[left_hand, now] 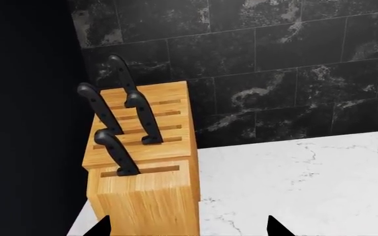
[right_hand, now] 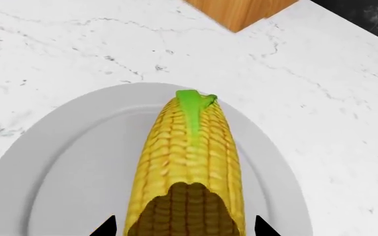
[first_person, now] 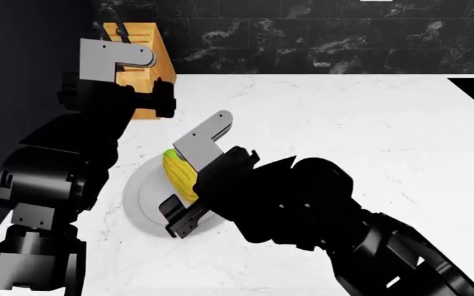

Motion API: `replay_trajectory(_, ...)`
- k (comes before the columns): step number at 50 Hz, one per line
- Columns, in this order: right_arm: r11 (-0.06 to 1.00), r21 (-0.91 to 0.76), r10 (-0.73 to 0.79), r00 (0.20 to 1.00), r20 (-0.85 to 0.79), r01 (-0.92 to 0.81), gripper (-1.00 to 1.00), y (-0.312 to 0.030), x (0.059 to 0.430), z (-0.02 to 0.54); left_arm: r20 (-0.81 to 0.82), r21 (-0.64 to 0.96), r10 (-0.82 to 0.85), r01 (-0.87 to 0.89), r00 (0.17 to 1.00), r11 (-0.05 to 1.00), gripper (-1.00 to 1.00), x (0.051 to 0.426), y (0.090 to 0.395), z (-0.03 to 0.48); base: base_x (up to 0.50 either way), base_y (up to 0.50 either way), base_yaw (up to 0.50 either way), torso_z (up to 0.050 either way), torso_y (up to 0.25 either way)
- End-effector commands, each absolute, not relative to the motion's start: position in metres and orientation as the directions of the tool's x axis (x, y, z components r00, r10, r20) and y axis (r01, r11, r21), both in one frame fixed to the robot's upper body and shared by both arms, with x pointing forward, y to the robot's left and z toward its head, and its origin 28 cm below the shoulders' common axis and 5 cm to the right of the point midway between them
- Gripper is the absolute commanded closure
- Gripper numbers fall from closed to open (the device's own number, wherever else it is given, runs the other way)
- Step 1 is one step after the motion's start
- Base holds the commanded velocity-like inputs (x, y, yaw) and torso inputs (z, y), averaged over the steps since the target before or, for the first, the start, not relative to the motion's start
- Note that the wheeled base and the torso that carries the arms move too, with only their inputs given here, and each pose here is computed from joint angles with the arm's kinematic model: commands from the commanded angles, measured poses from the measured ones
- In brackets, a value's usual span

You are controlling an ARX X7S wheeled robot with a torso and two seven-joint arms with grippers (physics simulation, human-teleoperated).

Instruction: Place the corn on the top rack of the oven.

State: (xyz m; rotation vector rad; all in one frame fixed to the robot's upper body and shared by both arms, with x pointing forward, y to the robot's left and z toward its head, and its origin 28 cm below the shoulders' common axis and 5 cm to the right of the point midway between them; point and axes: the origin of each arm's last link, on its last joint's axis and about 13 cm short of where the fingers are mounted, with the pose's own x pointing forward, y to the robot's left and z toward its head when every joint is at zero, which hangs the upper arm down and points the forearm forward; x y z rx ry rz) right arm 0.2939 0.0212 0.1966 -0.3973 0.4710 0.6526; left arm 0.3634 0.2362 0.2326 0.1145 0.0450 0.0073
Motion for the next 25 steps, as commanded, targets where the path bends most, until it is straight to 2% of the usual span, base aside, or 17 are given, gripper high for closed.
replay_trajectory(1, 0.729, -0.192, 0.48, 0.691, -0.54, -0.657, -1.0, 0.022, 0.2975, 0.1912, -0.047, 0.112, 0.009, -0.004, 0.999, 0.994, -1.0, 0.3637, 0.2359, 0.2313, 0.0, 0.0, 0.0, 0.0, 0.0)
replay_trajectory(19, 0.724, -0.191, 0.477, 0.682, -0.555, -0.662, -1.0, 0.0245, 0.3003, 0.184, -0.05, 0.108, 0.014, -0.009, 0.999, 0.994, -1.0, 0.3623, 0.2389, 0.2282, 0.0, 0.0, 0.0, 0.0, 0.0)
replay_trajectory(20, 0.732, -0.225, 0.456, 0.708, -0.539, -0.643, -1.0, 0.024, 0.301, 0.1834, -0.05, 0.109, 0.015, -0.009, 0.999, 0.994, -1.0, 0.3623, 0.2393, 0.2274, 0.0, 0.0, 0.0, 0.0, 0.0)
replay_trajectory(21, 0.73, -0.204, 0.467, 0.695, -0.547, -0.652, 1.0, 0.0239, 0.3006, 0.1826, -0.05, 0.11, 0.017, -0.012, 0.999, 0.994, -1.0, 0.3624, 0.2395, 0.227, 0.0, 0.0, 0.0, 0.0, 0.0)
replay_trajectory(25, 0.732, -0.21, 0.46, 0.698, -0.548, -0.648, 1.0, 0.023, 0.3009, 0.1825, -0.049, 0.113, 0.019, -0.014, 0.999, 0.993, -1.0, 0.3616, 0.2395, 0.2274, 0.0, 0.0, 0.0, 0.0, 0.0)
